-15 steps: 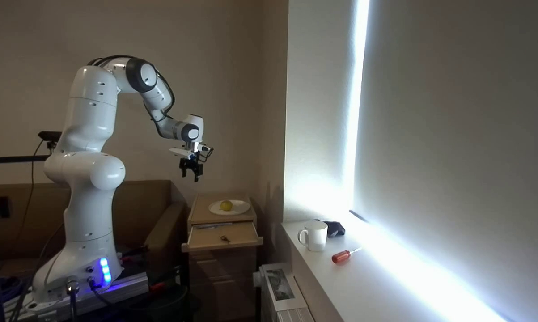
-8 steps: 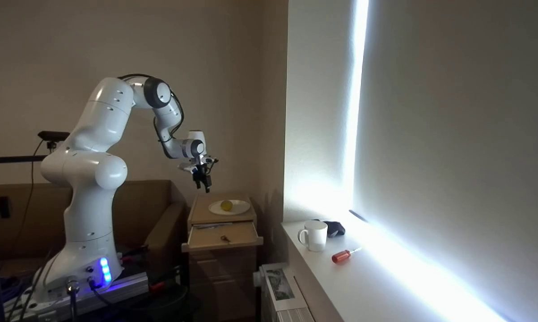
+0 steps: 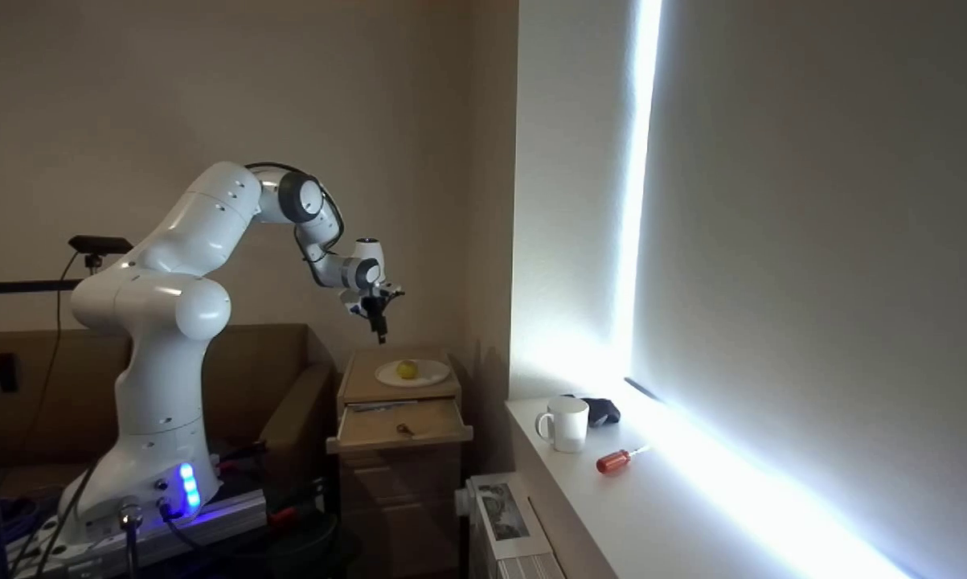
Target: Move the ball to the window sill
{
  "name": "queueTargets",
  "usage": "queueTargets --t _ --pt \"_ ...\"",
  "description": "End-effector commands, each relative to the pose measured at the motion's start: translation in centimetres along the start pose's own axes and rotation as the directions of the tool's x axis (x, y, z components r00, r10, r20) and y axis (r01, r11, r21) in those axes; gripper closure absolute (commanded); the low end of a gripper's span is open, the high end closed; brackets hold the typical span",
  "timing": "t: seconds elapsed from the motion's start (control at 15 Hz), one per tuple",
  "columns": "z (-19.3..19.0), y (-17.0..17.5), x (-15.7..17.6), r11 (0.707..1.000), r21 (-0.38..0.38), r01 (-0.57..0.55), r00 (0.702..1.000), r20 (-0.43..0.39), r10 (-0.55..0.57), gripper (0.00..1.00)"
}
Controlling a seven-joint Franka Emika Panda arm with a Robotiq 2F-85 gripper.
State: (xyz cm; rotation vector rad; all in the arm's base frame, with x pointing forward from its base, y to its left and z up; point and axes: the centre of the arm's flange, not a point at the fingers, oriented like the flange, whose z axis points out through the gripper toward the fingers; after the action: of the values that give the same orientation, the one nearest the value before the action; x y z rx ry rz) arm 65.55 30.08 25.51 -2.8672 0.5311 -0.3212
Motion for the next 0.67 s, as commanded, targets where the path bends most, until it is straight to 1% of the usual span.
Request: queueTargets --t 0.0,0.13,0.2,0.27,0.4,0.47,0.6 --pt "0.7 0.2 0.1 0.999 -0.036 -0.005 1.000 0.013 0.005 0.00" --pt "2.7 -0.1 1.5 0.993 -0.079 -0.088 0.996 -0.016 0.087 0.00" --pt "3.9 -0.6 2.7 0.981 -0.073 -0.180 0.983 -0.047 0.177 0.00" --pt "4.5 -1.0 3.9 0.969 -0.072 -0.238 0.971 -0.031 0.236 0.00" --pt "5.7 -1.7 5.7 0.933 -0.084 -0.350 0.937 -0.029 0.349 0.00" --pt "6.5 -1.9 6.5 0.911 -0.090 -0.402 0.916 -0.042 0.400 0.00" --pt "7.9 -1.7 7.8 0.857 -0.100 -0.505 0.863 -0.068 0.501 0.00"
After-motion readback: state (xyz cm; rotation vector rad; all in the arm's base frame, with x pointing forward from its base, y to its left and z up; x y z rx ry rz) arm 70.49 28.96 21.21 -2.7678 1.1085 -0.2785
